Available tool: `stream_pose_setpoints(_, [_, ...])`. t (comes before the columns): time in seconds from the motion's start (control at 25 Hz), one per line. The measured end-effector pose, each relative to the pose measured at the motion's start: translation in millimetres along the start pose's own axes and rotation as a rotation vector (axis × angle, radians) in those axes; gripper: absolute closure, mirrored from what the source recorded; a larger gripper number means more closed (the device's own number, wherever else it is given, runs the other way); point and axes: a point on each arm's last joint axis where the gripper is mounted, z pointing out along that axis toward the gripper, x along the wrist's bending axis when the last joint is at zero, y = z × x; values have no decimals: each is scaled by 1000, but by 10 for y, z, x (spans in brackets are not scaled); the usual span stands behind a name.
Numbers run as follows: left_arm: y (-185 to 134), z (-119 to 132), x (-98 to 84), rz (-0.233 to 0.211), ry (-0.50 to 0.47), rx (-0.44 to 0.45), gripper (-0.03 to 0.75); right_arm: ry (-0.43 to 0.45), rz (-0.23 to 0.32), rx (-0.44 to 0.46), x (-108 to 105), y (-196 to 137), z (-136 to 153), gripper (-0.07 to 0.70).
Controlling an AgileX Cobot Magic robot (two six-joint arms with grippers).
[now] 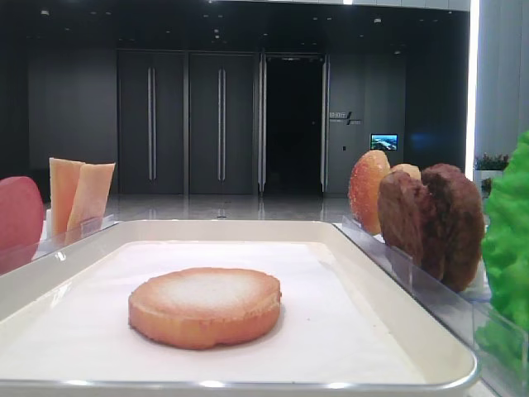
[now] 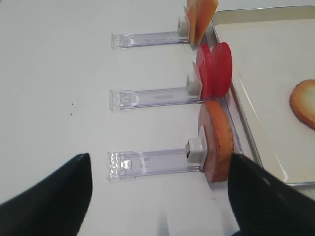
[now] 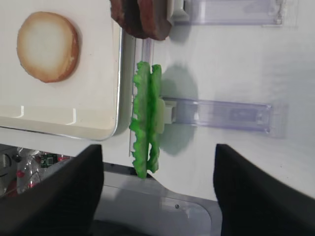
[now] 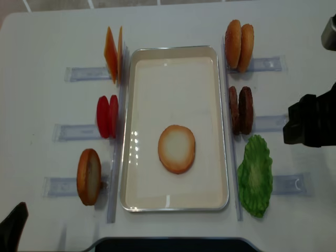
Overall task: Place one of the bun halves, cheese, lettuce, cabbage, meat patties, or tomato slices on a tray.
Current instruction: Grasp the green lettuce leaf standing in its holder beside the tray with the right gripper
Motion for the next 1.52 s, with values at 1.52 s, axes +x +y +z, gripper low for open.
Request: stream_pose_setpoints(1.52, [1,0,-1,-1,-1,-1,55,-108,-41,218,266,252,866,150])
